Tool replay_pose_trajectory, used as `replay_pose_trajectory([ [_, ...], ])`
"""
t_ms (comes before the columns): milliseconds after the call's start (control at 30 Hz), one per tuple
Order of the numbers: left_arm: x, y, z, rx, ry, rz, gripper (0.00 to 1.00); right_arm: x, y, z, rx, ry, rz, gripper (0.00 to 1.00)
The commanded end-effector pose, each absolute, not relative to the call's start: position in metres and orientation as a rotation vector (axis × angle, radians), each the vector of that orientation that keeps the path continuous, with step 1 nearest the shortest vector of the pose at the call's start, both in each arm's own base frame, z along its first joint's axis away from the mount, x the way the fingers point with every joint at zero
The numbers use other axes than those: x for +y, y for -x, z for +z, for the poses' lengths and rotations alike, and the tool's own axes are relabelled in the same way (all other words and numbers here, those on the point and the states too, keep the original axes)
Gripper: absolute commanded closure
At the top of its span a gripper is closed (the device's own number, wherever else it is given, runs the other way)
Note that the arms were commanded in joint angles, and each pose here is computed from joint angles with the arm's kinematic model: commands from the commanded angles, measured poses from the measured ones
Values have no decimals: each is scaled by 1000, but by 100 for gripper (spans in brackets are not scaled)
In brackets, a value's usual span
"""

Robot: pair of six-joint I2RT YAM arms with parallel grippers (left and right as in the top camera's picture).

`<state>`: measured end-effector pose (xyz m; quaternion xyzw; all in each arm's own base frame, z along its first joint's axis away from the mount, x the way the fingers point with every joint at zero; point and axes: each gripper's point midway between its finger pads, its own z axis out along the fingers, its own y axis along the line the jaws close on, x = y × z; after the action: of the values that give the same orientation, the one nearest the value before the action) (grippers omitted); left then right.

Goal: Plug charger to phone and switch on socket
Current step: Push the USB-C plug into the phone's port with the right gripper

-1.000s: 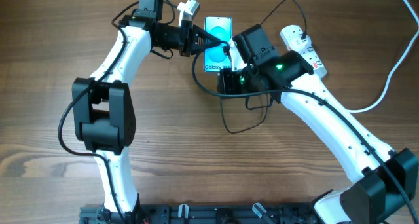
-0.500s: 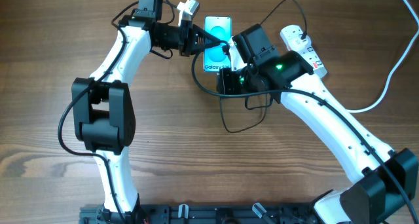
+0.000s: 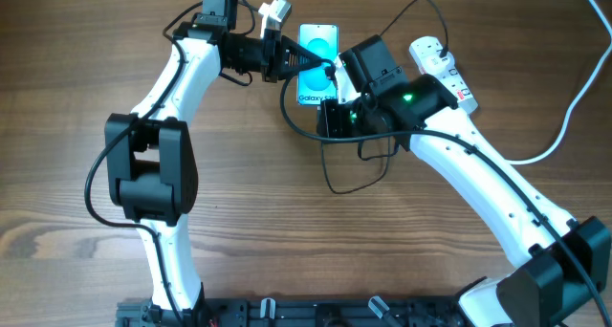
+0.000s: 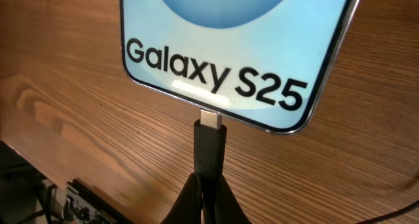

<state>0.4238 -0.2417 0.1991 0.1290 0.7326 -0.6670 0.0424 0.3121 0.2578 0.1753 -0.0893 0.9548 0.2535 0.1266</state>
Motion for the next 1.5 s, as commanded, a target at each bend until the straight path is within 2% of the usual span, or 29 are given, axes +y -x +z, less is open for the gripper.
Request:
replay_pose_trajectory([
  [0, -239, -420, 229, 2146, -469, -2066, 96, 261, -312, 191, 2748, 259, 766, 96],
  [967, -239, -420, 229, 2147, -470, -2068, 96, 267, -310, 192, 2734, 297, 790, 96],
  [1467, -239, -419, 229, 2148, -468, -2069, 96, 261, -318, 190, 2725, 242, 708, 96],
])
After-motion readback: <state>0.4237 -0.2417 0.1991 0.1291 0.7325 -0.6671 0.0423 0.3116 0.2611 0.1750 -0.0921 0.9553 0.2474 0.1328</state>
